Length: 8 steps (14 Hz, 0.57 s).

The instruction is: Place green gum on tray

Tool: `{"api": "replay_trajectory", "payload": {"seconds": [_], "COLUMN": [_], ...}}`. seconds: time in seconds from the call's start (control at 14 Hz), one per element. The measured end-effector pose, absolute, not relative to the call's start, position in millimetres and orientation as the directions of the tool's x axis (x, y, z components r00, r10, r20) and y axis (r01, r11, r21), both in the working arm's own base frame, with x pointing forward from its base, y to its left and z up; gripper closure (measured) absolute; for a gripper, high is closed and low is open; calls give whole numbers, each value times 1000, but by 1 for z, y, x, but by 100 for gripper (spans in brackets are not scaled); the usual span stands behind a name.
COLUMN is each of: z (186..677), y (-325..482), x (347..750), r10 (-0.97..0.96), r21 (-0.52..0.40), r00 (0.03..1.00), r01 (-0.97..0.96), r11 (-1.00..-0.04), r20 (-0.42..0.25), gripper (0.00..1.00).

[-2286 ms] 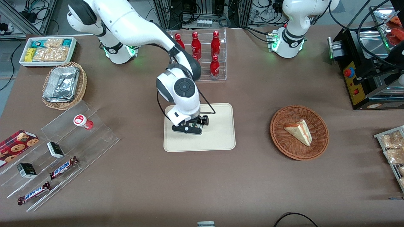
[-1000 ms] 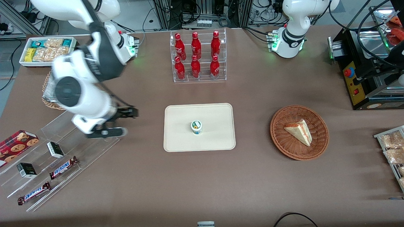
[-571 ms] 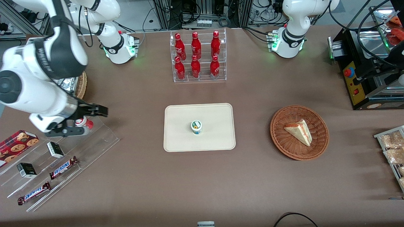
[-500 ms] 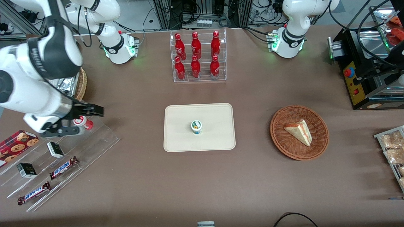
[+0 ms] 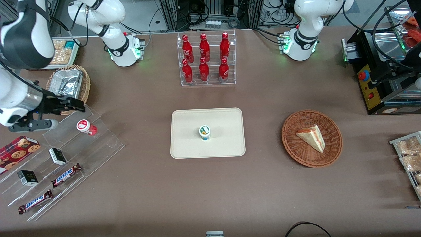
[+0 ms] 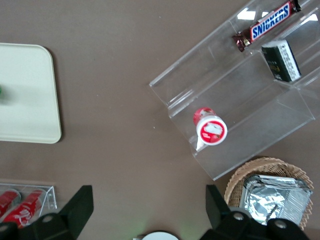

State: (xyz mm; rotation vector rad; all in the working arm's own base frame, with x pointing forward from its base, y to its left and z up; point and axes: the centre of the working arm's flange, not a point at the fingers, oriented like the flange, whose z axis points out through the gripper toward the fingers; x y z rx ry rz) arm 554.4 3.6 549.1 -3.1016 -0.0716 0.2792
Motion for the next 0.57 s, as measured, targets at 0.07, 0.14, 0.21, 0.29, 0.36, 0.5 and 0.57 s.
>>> {"api": "replay_trajectory", "payload": {"seconds": [0.07, 0.14, 0.21, 0.29, 0.36, 0.5, 0.57], "z": [555, 561, 567, 572, 577, 586, 591], "y": [-2, -7, -12, -15, -17, -17, -18], "x": [550, 546, 541, 536, 531, 522, 518], "r10": [40, 32, 26, 23, 21, 20, 17], "r21": [-30, -26, -15, -2, 9, 13, 13], "r00": [984, 983, 983, 982, 980, 978, 978], "r01": [35, 28, 24, 23, 24, 23, 20], "r11": [-999, -999, -1000, -1000, -1000, -1000, -1000], "r20": [-176, -178, -183, -189, -198, -206, -206], "gripper": [0, 0, 0, 0, 0, 0, 0]}}
